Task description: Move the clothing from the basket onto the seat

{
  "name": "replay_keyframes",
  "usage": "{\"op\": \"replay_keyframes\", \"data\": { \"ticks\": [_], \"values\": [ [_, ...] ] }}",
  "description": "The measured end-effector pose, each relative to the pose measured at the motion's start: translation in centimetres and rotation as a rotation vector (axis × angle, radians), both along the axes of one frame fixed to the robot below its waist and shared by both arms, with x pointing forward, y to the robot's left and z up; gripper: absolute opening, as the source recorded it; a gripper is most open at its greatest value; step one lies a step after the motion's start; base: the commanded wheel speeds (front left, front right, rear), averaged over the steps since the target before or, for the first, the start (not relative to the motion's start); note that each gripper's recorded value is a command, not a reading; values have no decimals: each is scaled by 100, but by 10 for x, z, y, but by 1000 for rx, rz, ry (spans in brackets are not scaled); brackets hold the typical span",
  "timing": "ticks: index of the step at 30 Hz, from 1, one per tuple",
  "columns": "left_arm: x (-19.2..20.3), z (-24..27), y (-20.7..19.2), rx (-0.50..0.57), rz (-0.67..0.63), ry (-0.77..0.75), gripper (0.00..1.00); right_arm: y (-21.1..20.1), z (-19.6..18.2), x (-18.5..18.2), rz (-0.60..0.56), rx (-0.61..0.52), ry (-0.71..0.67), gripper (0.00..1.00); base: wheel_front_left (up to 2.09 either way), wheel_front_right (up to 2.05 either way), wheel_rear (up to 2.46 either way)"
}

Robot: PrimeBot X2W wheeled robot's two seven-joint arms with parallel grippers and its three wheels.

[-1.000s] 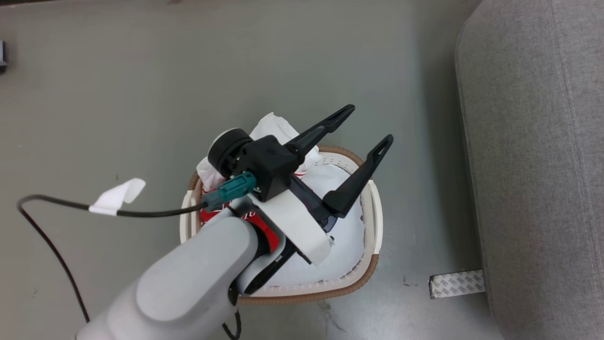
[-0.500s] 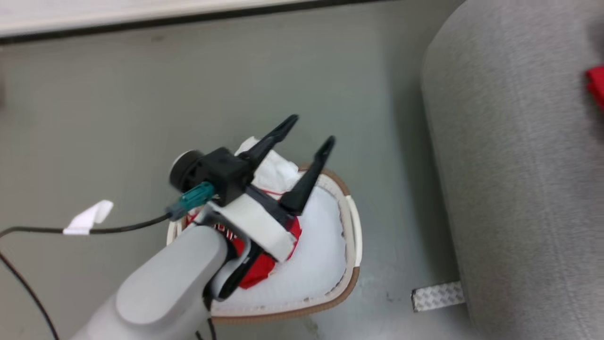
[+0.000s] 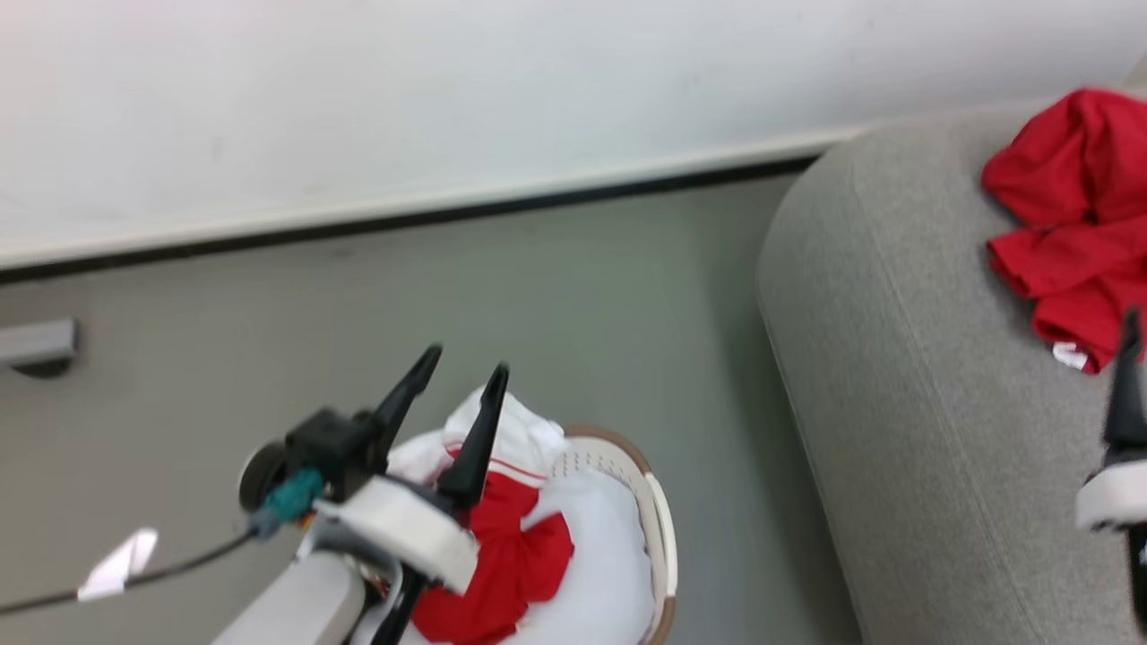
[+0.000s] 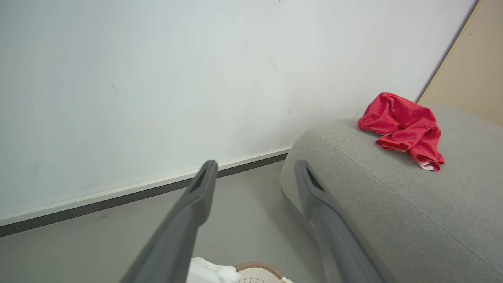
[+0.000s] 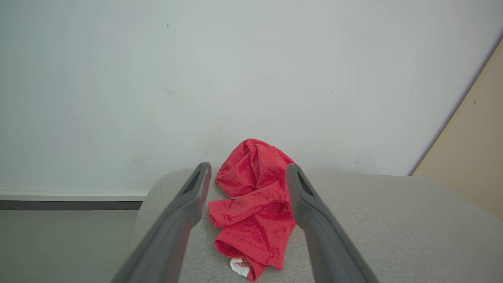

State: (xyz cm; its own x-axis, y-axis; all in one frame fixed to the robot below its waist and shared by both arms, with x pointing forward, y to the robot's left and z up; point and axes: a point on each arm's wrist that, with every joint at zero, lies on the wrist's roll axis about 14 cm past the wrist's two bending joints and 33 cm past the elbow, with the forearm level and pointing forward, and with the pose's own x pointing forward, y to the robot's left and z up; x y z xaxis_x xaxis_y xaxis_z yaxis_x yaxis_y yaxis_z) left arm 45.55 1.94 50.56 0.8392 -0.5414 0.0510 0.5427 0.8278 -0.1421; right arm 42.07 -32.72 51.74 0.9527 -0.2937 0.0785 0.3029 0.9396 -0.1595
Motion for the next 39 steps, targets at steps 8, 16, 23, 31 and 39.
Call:
{"op": "replay_keyframes", "data": {
  "ticks": [8, 16, 23, 31, 39],
  "values": [
    [-35, 12, 51, 39, 182, -50, 100, 62, 2, -25, 154, 38, -25, 100, 0, 0, 0],
    [-68, 13, 99, 64, 331, -72, 100, 112, -3, -46, 285, 82, -26, 100, 0, 0, 0],
    [-85, 10, 115, 63, 392, -73, 100, 133, -10, -58, 340, 160, -22, 100, 0, 0, 0],
    [-91, 4, 122, 67, 402, -64, 100, 139, -17, -65, 352, 187, -6, 100, 0, 0, 0],
    [-91, 4, 123, 62, 406, -65, 100, 141, -20, -64, 358, 197, 4, 100, 0, 0, 0]
  ]
}}
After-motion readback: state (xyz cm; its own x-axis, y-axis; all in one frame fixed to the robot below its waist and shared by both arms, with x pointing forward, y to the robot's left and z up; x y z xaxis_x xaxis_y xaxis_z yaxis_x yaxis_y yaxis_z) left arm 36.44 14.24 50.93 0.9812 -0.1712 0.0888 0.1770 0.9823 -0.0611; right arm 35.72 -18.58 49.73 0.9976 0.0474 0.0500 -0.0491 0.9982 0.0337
